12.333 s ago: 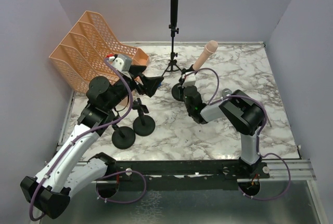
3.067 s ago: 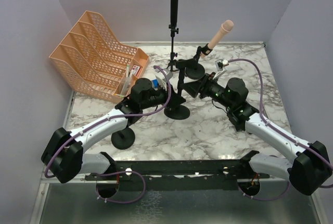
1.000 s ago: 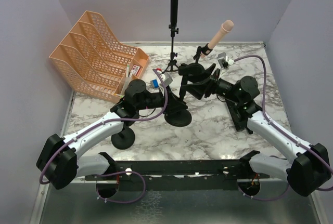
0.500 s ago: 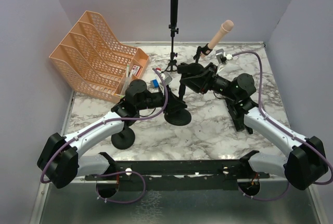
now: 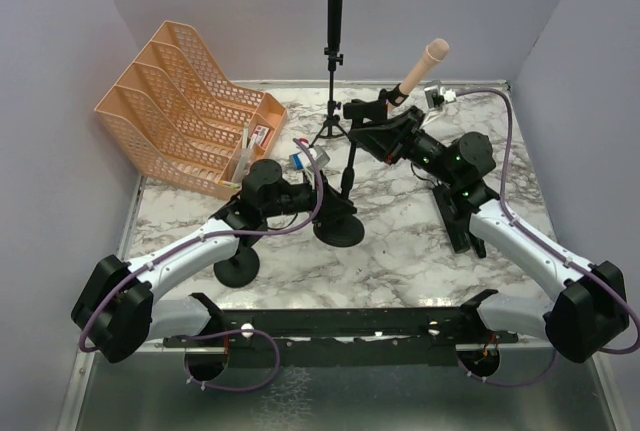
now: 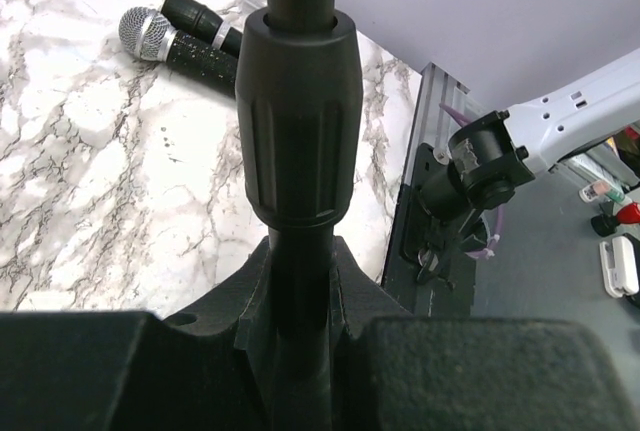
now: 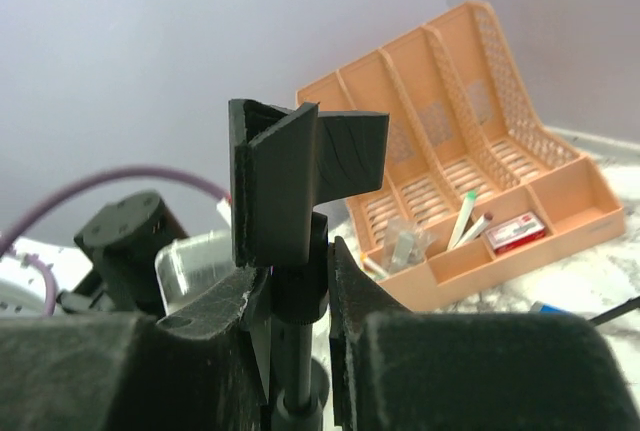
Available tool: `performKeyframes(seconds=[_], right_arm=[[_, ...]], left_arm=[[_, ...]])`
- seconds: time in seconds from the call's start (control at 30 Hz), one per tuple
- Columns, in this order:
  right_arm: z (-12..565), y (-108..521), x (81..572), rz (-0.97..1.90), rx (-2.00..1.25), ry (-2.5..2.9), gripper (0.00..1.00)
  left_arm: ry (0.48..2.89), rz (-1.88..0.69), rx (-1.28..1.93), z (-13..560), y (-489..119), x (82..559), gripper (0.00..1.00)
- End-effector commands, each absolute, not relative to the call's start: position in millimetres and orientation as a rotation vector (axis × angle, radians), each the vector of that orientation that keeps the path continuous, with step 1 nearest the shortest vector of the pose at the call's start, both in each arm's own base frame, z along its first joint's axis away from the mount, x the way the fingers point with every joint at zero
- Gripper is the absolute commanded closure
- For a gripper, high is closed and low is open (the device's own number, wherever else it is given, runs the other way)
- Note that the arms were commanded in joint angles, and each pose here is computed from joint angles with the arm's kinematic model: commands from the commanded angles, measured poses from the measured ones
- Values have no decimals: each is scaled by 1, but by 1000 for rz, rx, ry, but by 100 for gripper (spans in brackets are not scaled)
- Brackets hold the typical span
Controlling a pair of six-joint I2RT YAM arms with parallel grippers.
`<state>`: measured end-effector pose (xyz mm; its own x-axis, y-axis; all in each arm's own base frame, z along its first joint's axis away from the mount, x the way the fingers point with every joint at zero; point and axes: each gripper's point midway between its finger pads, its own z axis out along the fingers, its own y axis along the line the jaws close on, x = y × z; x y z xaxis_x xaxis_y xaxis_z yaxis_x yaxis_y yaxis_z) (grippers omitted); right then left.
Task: Attach the microphones to the stand
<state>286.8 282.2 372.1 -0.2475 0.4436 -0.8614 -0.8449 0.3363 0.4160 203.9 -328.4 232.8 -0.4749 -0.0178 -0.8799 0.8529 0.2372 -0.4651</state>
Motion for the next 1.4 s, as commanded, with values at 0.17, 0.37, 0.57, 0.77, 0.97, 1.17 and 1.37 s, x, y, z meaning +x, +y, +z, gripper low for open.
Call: performKeyframes(seconds=[0.17,0.37,0.57,0.77,0.97,1.17,1.37], right_arm=[[451,258,337,1071,-205,1202,91],[465,257,338,1081,-192,1162,91],[465,266,320,1108,-312,1144,91],[432,270,297,1118,-440,1180,91],[402,269,282,1134,-483,1244,91],[382,276,269,1206,-538,1279,91],[367,282,257,1277,-588,1313,91]], left_arm=[[1820,-1286,743,208,-322,205,100],[1864,-1234,750,199,-315,206,100],[1827,-1259,719,210,-316,206,95],[1715,-1234,635,251,-316,220,50],[1600,-1265,638,285,-319,220,23],[1537,-1270,601,309,-324,230,21],[1511,-1256,574,319,-331,244,30]])
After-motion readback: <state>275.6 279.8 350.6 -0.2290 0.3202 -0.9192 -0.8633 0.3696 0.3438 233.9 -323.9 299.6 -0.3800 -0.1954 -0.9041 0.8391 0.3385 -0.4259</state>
